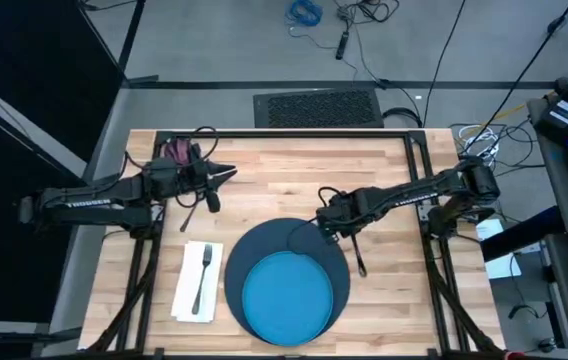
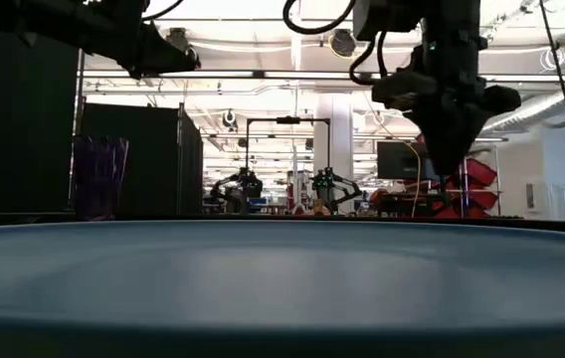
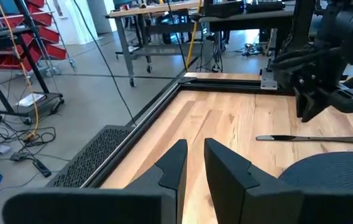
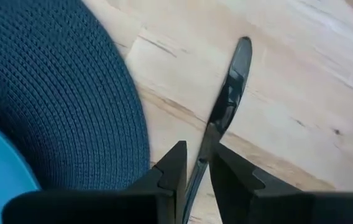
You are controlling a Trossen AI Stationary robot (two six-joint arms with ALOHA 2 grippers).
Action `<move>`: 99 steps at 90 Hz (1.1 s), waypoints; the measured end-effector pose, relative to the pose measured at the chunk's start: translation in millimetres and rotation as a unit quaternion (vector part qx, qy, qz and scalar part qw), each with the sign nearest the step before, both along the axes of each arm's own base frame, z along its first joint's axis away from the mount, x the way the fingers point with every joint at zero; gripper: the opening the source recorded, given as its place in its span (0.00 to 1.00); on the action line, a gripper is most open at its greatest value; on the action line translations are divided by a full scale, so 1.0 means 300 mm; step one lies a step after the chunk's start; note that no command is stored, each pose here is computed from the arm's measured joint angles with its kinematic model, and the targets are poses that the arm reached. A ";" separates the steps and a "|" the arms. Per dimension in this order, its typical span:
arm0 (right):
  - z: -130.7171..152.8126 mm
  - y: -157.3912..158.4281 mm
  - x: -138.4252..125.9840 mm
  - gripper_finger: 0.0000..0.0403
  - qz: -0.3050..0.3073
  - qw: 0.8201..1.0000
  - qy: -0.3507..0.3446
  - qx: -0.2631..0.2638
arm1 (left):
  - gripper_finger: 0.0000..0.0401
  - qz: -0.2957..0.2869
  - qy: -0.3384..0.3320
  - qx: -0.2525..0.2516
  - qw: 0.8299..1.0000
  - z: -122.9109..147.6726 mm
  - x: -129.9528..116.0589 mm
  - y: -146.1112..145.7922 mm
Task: Set table place
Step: Move the table knife to the right of the table mat
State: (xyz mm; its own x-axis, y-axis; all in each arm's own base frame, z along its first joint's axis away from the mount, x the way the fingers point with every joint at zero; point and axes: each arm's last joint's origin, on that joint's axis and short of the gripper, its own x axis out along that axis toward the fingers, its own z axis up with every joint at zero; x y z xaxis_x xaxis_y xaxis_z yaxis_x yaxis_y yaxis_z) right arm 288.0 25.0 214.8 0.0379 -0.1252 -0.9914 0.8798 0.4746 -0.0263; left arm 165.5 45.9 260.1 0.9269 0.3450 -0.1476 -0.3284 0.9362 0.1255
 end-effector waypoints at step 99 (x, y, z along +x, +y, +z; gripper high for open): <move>-0.085 0.162 -0.055 0.12 -0.034 0.999 0.001 -0.001 | 0.11 0.003 0.030 -0.026 0.999 -0.025 -0.001 0.000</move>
